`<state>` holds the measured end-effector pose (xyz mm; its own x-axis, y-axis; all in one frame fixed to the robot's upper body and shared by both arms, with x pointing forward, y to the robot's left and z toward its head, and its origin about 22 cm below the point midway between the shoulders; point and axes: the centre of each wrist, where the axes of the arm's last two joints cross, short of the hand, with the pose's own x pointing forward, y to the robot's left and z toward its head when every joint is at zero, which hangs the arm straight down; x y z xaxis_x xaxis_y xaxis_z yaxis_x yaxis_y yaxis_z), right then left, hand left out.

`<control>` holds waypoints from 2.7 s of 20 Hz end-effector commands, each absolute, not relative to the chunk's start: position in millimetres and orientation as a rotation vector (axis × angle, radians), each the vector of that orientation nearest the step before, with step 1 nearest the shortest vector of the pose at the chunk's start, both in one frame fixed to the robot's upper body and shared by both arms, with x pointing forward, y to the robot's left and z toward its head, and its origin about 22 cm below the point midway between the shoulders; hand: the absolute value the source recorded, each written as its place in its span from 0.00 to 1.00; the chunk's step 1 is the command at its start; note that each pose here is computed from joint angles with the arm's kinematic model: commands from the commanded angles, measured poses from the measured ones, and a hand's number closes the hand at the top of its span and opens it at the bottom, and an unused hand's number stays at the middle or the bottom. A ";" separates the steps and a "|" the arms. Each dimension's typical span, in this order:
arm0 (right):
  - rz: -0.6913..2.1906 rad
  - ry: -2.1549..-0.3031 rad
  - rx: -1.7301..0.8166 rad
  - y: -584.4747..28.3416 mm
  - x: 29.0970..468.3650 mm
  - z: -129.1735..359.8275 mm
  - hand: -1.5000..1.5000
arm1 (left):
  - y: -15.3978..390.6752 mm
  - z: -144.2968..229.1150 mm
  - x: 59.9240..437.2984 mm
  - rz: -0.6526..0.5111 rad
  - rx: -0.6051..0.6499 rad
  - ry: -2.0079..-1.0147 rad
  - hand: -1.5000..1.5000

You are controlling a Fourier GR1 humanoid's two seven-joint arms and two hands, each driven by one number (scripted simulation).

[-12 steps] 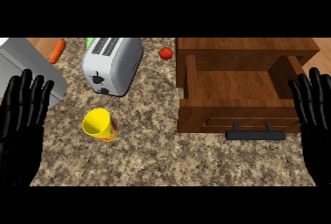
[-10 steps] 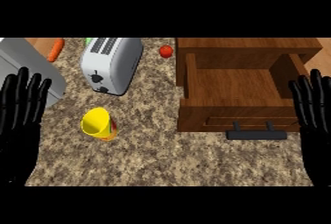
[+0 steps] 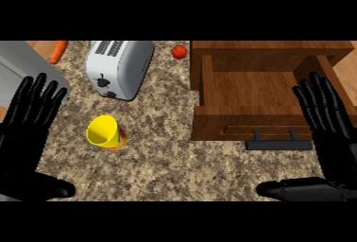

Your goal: Pick up the cup, place it into the drawer and close the drawer

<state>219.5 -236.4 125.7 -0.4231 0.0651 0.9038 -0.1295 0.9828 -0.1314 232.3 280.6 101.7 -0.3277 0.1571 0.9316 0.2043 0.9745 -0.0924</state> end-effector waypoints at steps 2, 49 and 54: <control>0.252 -1.958 0.072 -241.8 245.0 140.5 0.00 | 292.8 89.4 252.6 -0.005 -0.308 -1.846 0.00; 0.295 -1.999 0.088 -258.2 278.9 144.5 0.00 | 345.8 -132.5 266.6 0.031 -0.071 -1.679 0.00; 0.274 -2.003 0.086 -259.0 272.3 160.1 0.00 | 336.6 -128.2 277.9 0.004 -0.067 -1.692 0.00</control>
